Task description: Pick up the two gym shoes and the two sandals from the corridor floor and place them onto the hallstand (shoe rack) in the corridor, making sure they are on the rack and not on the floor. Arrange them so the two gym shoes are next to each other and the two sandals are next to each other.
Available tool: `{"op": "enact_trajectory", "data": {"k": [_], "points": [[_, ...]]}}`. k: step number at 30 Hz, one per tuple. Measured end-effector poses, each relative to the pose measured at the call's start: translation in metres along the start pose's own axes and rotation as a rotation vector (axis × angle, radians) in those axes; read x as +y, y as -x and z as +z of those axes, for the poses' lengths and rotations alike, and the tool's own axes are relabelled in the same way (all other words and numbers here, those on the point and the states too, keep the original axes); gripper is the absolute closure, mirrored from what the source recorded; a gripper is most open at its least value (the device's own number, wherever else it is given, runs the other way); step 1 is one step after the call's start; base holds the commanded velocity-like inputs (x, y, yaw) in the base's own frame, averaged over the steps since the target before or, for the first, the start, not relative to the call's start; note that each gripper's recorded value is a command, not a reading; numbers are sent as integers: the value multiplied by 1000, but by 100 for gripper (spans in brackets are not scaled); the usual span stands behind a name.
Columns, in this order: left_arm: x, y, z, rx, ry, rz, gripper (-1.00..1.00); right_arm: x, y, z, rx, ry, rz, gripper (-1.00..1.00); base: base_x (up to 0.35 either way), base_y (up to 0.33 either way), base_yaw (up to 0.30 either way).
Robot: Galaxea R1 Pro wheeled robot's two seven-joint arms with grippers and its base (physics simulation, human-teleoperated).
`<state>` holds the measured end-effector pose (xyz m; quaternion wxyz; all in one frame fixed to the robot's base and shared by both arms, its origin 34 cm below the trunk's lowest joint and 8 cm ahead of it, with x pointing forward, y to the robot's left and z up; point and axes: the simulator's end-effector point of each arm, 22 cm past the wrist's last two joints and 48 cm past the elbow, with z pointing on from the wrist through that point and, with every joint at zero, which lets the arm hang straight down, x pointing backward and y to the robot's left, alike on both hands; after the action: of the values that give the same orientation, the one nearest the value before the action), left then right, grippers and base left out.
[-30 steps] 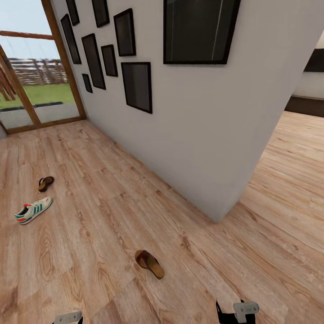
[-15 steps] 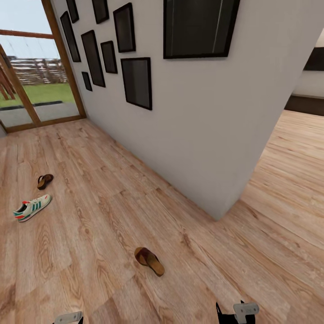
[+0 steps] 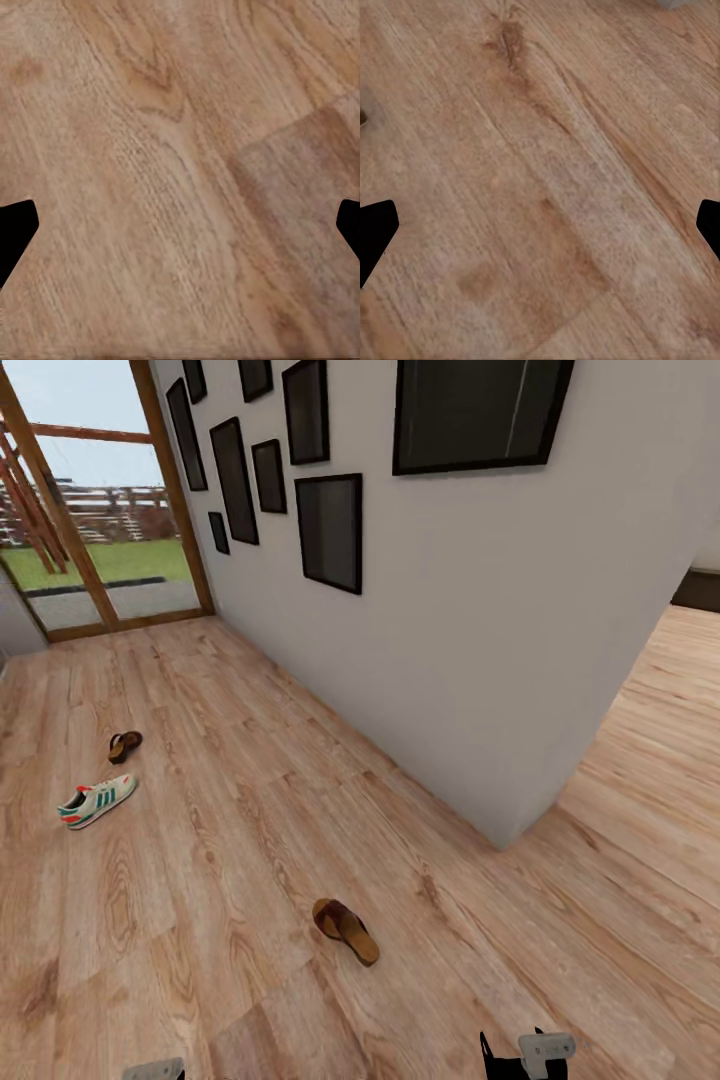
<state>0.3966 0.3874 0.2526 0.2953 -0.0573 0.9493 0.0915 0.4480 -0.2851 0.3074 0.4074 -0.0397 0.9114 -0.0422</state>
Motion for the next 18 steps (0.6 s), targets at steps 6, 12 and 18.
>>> {"op": "enact_trajectory", "data": {"k": [6, 12, 18], "points": [[-1, -12, 9, 4, 0, 0, -100, 2, -14, 7, 4, 0, 0, -100, 0, 0, 239], [-3, -24, 18, 8, 1, 1, -100, 4, -27, 13, 8, 1, 0, -100, 0, 0, 242], [-4, -36, 28, 11, 1, 1, -100, 5, -41, 19, 12, 1, -1, -100, 0, 0, 242]]}}
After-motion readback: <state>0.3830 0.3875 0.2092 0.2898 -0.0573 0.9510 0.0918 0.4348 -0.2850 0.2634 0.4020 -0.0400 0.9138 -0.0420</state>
